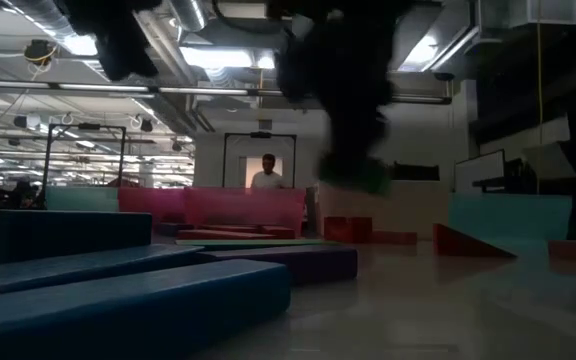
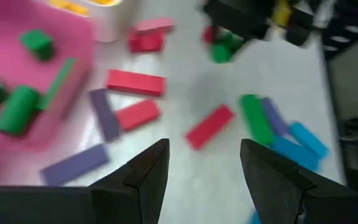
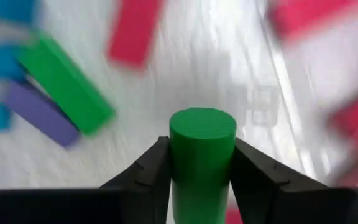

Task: Sort blocks
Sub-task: Put the green block into the right pink bin

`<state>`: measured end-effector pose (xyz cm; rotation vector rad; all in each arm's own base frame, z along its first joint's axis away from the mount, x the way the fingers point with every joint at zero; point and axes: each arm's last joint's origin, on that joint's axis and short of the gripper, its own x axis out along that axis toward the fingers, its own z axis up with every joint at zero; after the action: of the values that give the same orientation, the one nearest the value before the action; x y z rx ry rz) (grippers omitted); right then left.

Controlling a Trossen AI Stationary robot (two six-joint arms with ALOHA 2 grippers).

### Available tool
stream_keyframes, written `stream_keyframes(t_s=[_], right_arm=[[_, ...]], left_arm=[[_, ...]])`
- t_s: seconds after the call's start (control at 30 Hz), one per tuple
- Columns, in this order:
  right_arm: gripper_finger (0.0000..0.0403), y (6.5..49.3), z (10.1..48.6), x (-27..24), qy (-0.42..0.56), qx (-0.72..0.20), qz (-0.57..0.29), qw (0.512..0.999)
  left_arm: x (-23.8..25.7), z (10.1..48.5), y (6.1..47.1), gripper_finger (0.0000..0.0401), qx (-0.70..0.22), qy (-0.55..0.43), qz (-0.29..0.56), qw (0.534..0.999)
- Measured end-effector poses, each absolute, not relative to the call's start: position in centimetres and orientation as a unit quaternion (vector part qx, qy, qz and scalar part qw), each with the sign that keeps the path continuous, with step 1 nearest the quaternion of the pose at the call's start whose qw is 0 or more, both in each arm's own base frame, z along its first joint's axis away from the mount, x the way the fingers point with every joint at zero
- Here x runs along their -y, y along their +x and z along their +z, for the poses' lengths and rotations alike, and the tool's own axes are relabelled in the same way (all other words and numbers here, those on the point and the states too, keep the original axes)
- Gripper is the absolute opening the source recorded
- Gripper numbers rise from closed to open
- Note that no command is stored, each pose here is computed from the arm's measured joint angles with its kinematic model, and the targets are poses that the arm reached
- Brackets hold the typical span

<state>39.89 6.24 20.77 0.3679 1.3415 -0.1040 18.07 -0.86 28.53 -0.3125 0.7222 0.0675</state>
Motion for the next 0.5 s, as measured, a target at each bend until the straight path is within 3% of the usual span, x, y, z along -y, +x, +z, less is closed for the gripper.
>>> stream_keyframes(t_s=[0.1, 0.27, 0.5], right_arm=[[0.0136, 41.8, 23.5, -3.6, 0.141, -0.556, -0.025, 0.819], [0.0147, 44.2, 26.7, 2.2, 0.073, -0.431, -0.06, 0.897], [0.0146, 45.7, 27.0, 10.2, 0.079, -0.315, -0.116, 0.939]], left_arm=[[1.8, 28.9, 17.5, 0.0186, -0.348, -0.174, -0.008, 0.921], [3.6, 28.8, 17.5, 0.0186, -0.363, -0.169, -0.056, 0.914], [6.2, 27.4, 18.1, 0.0186, -0.403, -0.124, -0.114, 0.9]])
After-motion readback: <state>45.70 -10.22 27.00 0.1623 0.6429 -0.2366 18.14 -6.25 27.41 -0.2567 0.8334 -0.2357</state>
